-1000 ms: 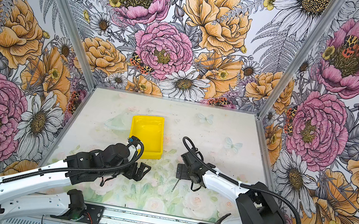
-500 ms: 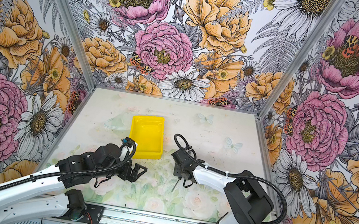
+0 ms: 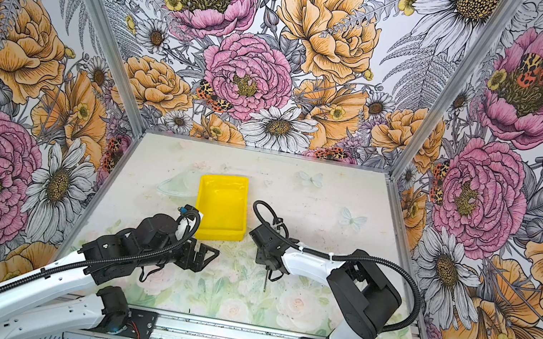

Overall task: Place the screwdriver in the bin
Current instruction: 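Lower the right gripper over the screwdriver handle and close on it, then lift the screwdriver with the right gripper and carry it over the yellow bin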

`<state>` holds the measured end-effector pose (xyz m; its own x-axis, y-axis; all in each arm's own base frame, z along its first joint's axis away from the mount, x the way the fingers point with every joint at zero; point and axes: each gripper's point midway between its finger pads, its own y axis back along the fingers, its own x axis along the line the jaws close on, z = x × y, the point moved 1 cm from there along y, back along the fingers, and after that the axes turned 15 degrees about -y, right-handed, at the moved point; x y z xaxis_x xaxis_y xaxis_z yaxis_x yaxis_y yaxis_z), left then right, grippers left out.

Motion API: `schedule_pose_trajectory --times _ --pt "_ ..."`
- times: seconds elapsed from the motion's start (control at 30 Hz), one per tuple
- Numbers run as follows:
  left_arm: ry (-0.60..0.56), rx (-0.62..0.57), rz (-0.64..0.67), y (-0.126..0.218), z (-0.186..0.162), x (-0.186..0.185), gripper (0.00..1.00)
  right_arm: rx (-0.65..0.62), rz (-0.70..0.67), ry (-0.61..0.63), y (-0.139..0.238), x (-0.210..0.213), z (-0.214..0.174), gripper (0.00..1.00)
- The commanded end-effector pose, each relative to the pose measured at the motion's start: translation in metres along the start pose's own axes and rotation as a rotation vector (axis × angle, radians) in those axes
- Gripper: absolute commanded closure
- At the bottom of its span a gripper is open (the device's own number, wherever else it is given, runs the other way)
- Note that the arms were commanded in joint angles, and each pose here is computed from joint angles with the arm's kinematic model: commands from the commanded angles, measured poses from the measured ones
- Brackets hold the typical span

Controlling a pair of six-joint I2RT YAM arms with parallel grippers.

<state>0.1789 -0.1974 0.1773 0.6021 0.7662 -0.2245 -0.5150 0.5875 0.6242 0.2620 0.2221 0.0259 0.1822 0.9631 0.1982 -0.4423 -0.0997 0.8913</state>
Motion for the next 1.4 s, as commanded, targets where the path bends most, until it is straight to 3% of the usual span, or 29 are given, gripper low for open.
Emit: schedule_pose_trajectory --times 0.0,0.17,0.67,1.0,1.17,1.37 --pt "-0.011 -0.025 -0.027 0.005 0.007 -0.004 0.01 0.034 -0.016 0.005 -0.005 -0.001 -0.012 0.94" --pt "-0.010 -0.044 -0.025 0.008 0.009 -0.004 0.01 -0.018 0.030 0.014 0.011 0.014 0.001 1.00" --pt "-0.009 -0.002 0.064 -0.001 0.001 0.012 0.01 -0.216 0.125 0.007 0.093 0.064 0.047 1.00" --pt "-0.014 -0.095 0.017 0.015 0.015 0.006 0.01 -0.296 0.168 0.021 0.133 0.117 0.076 1.00" --pt "-0.034 -0.121 0.018 0.023 0.026 0.010 0.01 -0.338 0.182 0.073 0.137 0.147 0.097 1.00" --pt "-0.091 -0.118 0.155 0.039 0.044 0.041 0.01 -0.301 0.201 0.162 0.111 0.176 0.132 1.00"
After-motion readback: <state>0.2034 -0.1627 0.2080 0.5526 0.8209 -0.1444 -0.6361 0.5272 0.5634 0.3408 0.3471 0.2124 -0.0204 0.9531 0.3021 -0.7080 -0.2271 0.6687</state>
